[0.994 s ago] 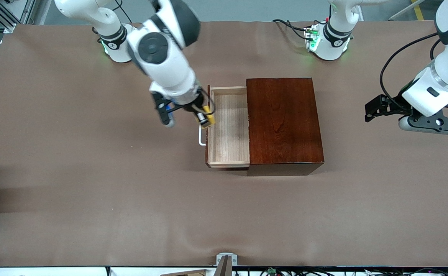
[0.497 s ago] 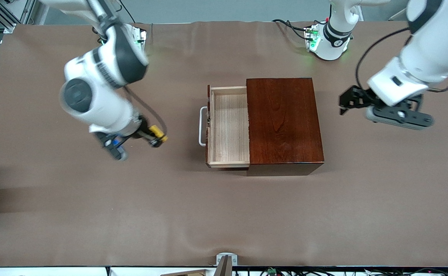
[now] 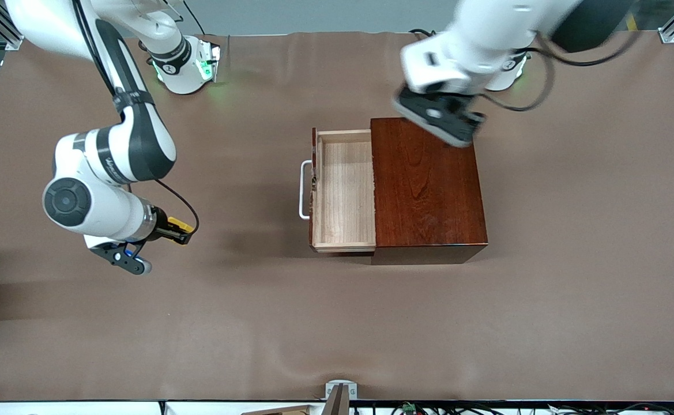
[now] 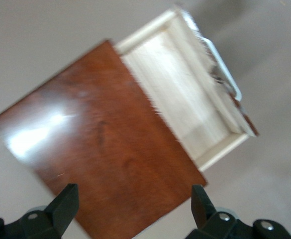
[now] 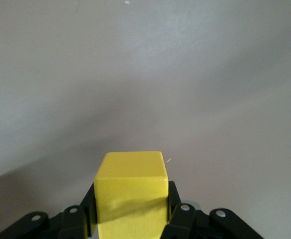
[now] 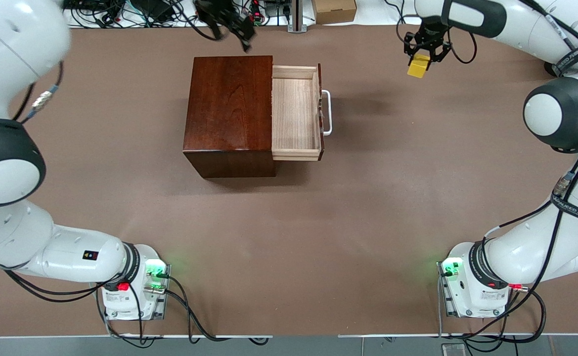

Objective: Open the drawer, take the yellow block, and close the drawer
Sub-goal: 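Push the drawer shut with the left gripper while the right gripper sets the cube down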

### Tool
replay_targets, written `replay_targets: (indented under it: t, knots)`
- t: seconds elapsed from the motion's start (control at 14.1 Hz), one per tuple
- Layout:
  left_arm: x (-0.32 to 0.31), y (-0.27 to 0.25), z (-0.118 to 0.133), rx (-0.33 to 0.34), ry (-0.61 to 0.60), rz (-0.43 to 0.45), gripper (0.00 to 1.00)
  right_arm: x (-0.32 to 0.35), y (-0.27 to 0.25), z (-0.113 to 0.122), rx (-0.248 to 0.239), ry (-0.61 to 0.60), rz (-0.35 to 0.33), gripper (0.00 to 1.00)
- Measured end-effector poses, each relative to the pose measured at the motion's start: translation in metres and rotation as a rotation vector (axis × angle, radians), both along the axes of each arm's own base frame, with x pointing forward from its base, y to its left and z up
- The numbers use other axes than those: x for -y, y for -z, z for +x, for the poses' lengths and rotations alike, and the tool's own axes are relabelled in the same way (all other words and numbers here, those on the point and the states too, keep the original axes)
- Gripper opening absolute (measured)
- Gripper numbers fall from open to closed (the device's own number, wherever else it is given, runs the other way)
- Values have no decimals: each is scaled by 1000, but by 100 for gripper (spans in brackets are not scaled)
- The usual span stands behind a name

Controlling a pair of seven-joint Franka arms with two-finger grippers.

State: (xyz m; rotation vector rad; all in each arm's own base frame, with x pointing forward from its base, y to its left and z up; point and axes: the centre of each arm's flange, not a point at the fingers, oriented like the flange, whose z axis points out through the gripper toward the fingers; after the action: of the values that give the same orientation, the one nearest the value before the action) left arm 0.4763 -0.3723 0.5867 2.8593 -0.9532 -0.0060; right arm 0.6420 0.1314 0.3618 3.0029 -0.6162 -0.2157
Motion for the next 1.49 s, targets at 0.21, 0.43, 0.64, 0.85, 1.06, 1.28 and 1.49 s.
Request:
replay_targets:
  t: [0.21,0.43,0.64,0.85,1.06,1.28,1.49]
  knots:
    - [72,34,-10,29,246,-60,100,29,39,-2,36,-64,-4,56]
    - [160,85,-22,124,518,-83,100,55,73,-11,32,-161,13,56]
    - [213,155,-27,178,684,-107,100,68,85,-15,26,-278,31,56]
    - [224,214,-16,209,801,-62,100,90,103,-16,44,-340,41,56]
    - [227,246,-7,229,849,-66,100,129,129,-14,58,-378,48,56]
    - [225,260,-1,228,873,-59,100,149,142,-14,56,-389,52,56]
    - [217,268,8,227,881,-37,100,148,146,-13,64,-392,52,56]
